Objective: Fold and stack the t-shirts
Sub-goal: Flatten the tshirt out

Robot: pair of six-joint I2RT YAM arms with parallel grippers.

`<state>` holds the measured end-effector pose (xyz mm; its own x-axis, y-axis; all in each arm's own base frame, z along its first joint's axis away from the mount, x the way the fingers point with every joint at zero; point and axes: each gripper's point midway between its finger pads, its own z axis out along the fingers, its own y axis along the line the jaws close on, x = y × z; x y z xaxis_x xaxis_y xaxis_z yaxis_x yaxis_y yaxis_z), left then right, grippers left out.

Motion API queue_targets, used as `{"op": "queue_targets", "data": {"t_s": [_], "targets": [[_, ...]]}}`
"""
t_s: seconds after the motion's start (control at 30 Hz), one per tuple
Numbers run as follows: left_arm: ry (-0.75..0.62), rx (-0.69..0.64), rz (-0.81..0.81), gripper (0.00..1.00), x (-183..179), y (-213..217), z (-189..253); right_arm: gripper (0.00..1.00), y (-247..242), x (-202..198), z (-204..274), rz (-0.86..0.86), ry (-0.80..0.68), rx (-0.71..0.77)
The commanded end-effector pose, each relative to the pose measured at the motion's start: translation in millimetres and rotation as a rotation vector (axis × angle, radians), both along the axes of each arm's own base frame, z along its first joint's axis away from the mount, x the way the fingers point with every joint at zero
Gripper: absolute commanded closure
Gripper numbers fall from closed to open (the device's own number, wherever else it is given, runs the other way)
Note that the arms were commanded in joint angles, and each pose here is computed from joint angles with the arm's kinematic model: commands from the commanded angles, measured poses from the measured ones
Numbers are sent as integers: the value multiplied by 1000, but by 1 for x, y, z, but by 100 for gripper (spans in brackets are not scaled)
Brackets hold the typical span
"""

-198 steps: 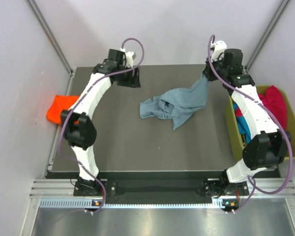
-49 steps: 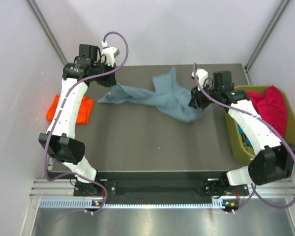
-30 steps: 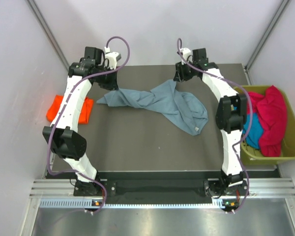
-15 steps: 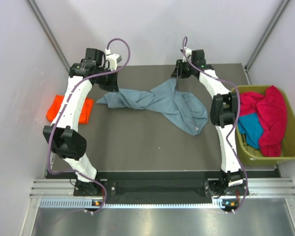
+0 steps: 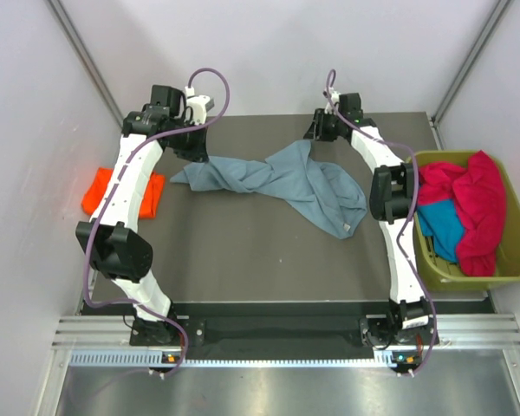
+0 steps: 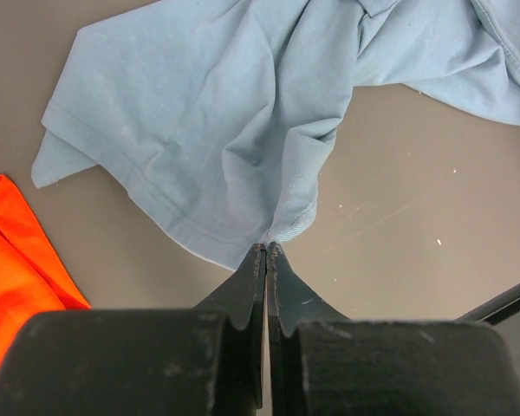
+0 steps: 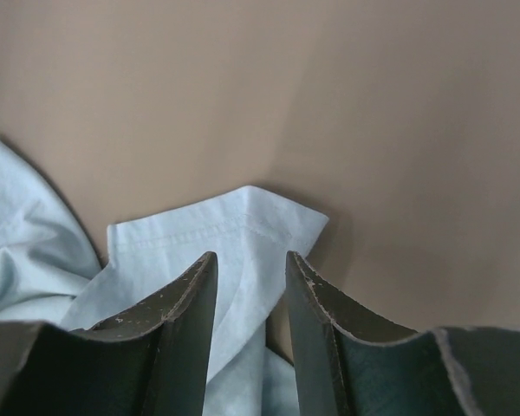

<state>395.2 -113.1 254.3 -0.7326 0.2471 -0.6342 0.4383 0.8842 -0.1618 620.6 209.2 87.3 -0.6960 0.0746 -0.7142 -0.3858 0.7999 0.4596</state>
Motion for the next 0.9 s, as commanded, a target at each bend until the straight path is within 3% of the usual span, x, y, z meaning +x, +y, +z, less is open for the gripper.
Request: {"op": "queue_targets", "data": {"t_s": [0.0, 0.87], "targets": [[-26, 9, -5, 100, 6, 1, 7, 62, 0, 8, -3, -25, -7, 23], [-21, 10, 2, 100, 21, -3, 1, 66, 6, 2, -40, -59, 72, 15]]}}
